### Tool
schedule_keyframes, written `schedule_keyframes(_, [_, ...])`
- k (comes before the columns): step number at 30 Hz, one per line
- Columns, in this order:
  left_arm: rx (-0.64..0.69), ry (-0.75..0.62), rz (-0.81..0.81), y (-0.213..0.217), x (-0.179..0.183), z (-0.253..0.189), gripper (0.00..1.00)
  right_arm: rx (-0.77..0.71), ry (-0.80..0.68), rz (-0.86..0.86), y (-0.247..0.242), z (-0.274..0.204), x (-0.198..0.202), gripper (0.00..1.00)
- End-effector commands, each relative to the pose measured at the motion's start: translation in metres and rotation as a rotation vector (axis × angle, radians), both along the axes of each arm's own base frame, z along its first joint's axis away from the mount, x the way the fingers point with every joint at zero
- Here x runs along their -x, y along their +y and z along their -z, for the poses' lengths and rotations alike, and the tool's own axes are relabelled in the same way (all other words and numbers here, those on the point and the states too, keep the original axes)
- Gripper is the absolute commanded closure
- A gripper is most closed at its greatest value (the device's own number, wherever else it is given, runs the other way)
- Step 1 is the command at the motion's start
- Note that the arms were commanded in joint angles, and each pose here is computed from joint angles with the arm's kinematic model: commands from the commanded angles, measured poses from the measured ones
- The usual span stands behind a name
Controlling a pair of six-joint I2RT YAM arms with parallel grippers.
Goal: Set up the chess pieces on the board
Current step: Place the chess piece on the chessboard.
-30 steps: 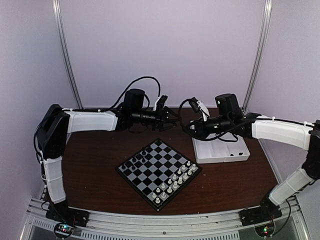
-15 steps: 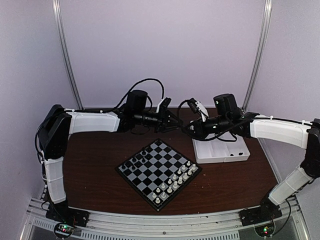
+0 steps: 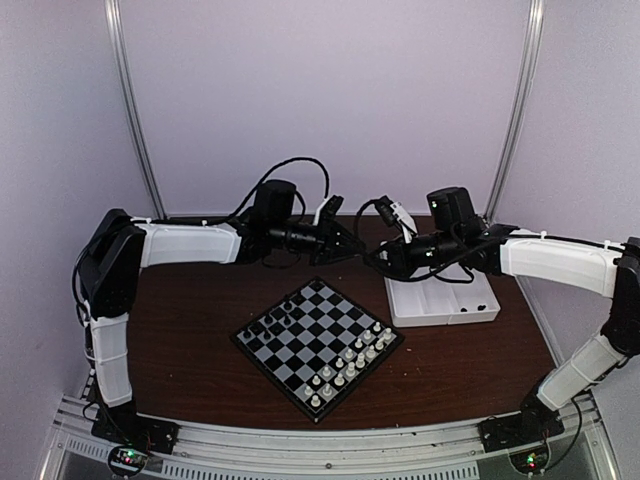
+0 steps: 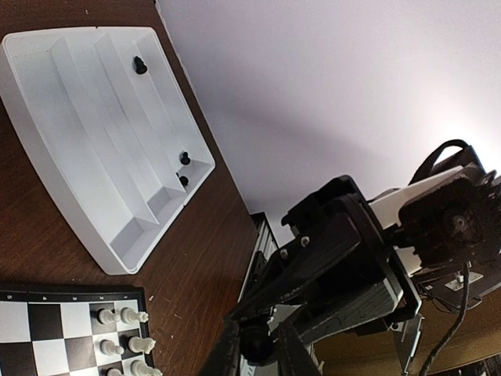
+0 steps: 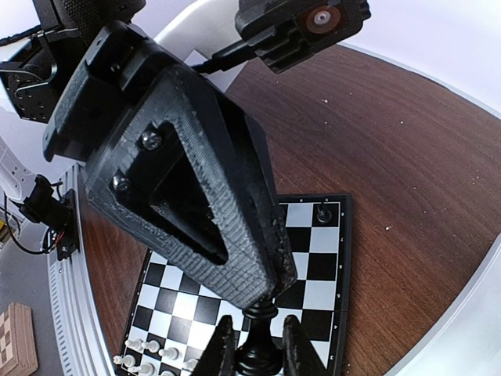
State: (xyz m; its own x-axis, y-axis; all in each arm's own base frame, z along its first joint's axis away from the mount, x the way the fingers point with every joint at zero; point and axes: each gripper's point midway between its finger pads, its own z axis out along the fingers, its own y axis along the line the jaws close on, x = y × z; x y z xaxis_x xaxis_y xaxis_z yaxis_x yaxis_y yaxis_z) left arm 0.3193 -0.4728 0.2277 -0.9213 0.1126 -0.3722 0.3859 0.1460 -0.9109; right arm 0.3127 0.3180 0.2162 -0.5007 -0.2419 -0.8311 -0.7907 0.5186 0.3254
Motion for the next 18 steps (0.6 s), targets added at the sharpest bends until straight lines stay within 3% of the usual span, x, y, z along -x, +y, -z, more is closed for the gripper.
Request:
schedule_keyframes(1, [0.02,-0.033,0.033,-0.0054,0.0015,-0.009,0.81,-0.007,-0.027,-0.018,0.0063,-0.0101,-0.0003,0.87])
schedule_keyframes(4, [0.017,-0.032,0.035,-0.0054,0.0017,-0.0084,0.8,-0.005,-0.028,-0.02,0.0058,-0.0101,-0.0002,0.87])
schedule_keyframes(13, [0.009,-0.036,0.038,-0.0053,0.002,-0.0058,0.97,0.003,-0.028,-0.017,0.0048,-0.009,0.0002,0.85])
schedule_keyframes(18, [-0.013,-0.057,0.04,-0.0038,0.0024,-0.0025,0.97,0.007,-0.035,-0.01,0.0025,-0.0105,0.0009,0.63])
